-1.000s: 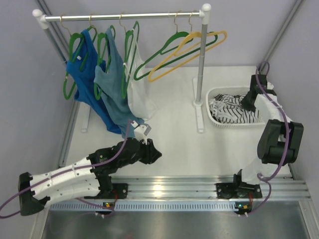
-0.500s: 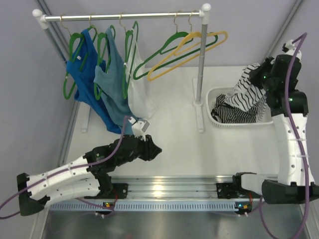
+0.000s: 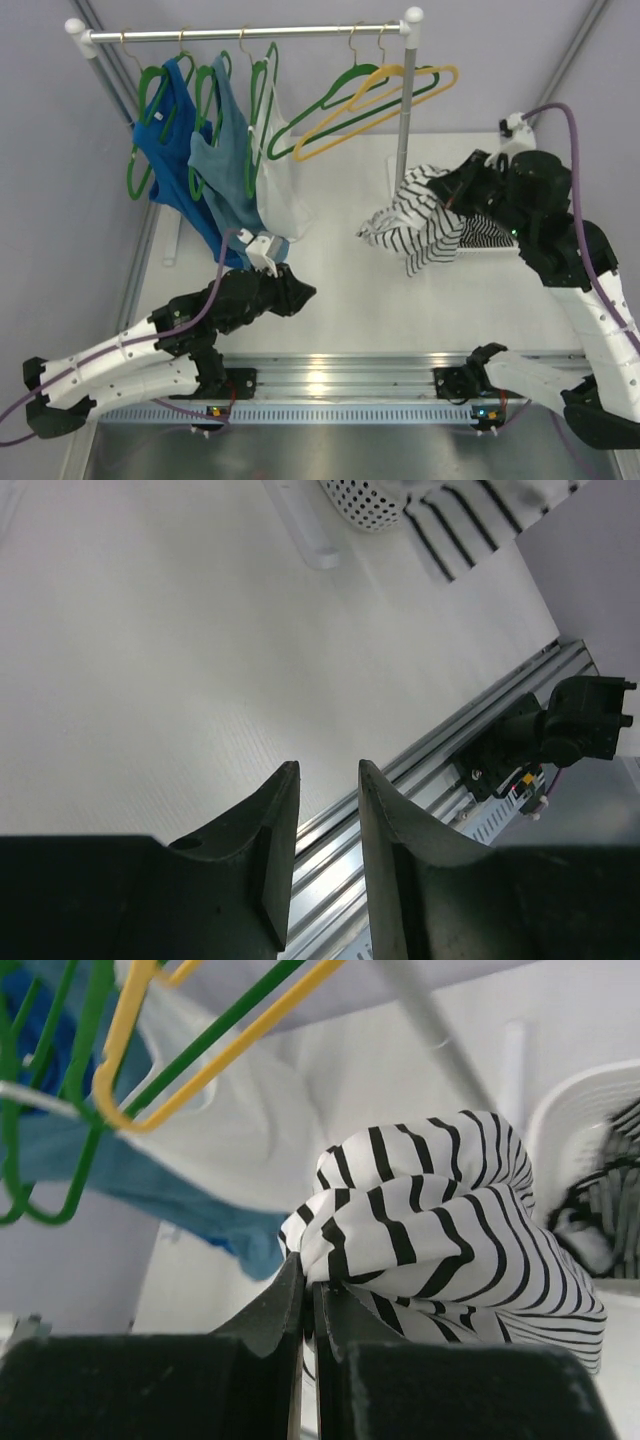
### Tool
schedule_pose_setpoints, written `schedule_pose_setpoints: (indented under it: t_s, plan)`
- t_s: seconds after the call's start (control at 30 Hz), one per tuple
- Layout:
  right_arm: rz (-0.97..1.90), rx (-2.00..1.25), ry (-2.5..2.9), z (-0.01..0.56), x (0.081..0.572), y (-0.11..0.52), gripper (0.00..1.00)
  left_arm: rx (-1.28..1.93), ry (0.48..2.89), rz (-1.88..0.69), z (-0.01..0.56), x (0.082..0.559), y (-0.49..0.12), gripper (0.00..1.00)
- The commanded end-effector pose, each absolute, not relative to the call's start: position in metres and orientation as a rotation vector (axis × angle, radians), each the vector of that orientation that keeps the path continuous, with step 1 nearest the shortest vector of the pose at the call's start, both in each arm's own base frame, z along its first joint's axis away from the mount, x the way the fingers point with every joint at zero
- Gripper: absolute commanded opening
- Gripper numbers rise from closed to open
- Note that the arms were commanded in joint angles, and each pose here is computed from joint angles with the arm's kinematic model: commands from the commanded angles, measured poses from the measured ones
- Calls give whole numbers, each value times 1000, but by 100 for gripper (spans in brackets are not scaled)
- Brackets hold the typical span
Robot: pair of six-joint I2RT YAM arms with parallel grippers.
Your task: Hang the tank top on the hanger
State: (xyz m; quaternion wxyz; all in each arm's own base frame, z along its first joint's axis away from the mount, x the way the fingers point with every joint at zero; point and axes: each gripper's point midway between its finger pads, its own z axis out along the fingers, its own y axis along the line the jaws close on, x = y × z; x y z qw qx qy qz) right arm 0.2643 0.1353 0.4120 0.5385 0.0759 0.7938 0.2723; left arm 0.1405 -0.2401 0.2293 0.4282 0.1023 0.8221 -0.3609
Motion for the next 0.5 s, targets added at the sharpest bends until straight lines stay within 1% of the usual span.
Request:
schedule_pose_setpoints:
  t_s: [0.0,0.03,0.07,0.1,0.17,0.2,0.23,0.27,0.3,0.37,0.4,0.43,0.47]
  plan:
    - [829,100,1893,410,240,188,0,156,1971,-911,260,149,-228,36]
    - [829,109,1900,404,236,196,0,138,1968,-893,260,151,-224,36]
    - [892,36,1903,403,221,220,0,134,1966,-892,261,151,-223,36]
    - [886,17,1941,386,219,232,0,120,1961,-889,262,152,-222,36]
    - [914,-7,1964,370,213,248,3,108,1964,-880,260,153,-220,36]
    - [886,-18,2033,339,214,255,6,107,1971,-875,257,153,-220,36]
    - [882,-13,2064,324,214,257,6,105,1978,-871,254,154,-221,36]
    - [853,6,2085,309,218,253,8,106,1988,-872,251,153,-223,36]
    - [785,8,2160,271,219,247,9,106,1996,-874,248,153,-224,36]
    - [714,90,2216,237,230,221,10,111,2026,-864,236,152,-226,36]
    - [645,112,2298,194,227,205,12,110,2028,-868,234,152,-227,36]
    - [664,125,2334,179,224,197,15,114,2044,-861,226,151,-227,36]
    - [625,192,2343,165,231,178,19,115,2052,-859,221,150,-228,36]
